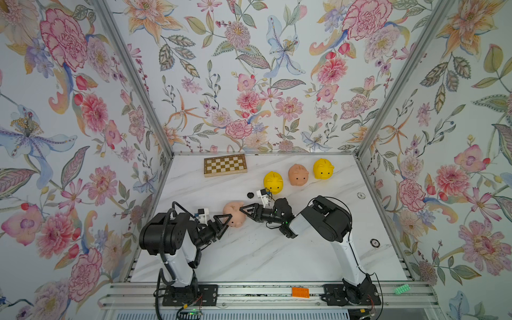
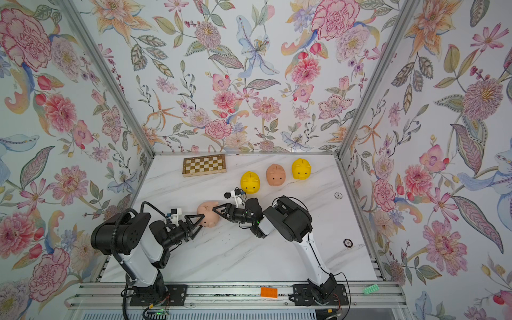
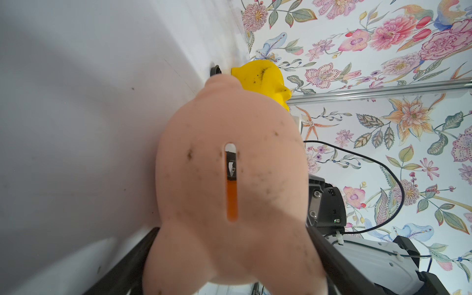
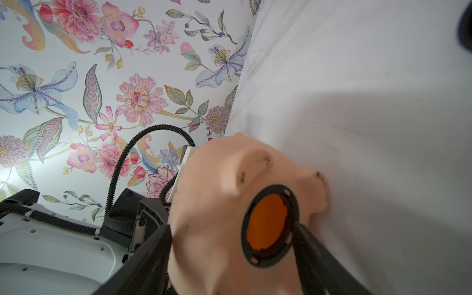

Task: Open piggy banks
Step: Pick up the piggy bank from the center of the board, then place the piggy bank at the center of the board, then move the piggy bank to the center of the board, then adjust the piggy bank at the center of the board.

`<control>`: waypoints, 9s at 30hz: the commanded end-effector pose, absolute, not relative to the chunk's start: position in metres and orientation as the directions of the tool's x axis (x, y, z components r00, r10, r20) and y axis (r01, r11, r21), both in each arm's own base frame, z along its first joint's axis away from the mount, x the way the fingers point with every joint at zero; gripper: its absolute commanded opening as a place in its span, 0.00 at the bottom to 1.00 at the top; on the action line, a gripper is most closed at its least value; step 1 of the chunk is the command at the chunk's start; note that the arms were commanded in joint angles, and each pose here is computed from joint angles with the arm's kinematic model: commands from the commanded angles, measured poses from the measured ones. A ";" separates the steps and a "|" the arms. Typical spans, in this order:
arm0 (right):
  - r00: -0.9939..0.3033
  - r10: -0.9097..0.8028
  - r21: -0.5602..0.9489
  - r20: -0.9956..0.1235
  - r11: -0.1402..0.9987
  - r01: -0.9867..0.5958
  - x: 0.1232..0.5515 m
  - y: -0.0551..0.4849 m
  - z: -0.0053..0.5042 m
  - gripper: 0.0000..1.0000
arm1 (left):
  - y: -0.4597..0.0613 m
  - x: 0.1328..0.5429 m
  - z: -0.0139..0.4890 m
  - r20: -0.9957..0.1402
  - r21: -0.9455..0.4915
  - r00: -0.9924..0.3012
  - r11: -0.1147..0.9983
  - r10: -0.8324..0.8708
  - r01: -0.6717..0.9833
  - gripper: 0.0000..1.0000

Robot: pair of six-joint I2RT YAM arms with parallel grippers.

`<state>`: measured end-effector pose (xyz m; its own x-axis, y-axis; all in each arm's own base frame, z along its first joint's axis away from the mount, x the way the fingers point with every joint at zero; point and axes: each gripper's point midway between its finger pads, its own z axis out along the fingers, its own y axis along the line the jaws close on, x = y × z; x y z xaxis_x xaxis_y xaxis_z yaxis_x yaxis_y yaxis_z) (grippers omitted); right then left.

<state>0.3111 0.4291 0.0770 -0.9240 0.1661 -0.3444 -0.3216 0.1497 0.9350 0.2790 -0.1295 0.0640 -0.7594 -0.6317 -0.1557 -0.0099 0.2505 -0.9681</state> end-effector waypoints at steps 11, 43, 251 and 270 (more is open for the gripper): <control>-0.849 0.099 0.834 -0.519 0.277 -0.477 0.315 0.400 0.121 0.80 | -0.129 0.297 0.076 -0.218 -0.959 -0.745 0.281 -0.630 0.043 0.61; -0.425 0.022 0.183 -0.905 0.921 -0.343 0.356 0.220 0.185 0.99 | -0.047 0.328 0.118 -0.400 -0.252 -0.885 0.957 -0.238 -0.144 0.61; -0.671 0.293 0.455 -0.681 0.887 -0.075 0.320 0.162 0.133 0.99 | -0.273 0.275 0.096 -0.358 0.045 -0.866 0.933 0.350 0.358 0.93; -0.674 0.245 0.470 -0.697 0.866 -0.172 0.317 0.177 0.141 0.99 | -0.298 0.265 0.128 -0.411 -0.157 -0.850 0.892 0.330 0.423 0.78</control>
<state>0.3135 0.1663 0.1224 -0.7006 0.2657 -0.6623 -0.0949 0.8852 0.4555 0.2677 -0.2881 0.1088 -0.8609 0.3469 -0.3720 0.3920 0.9186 -0.0505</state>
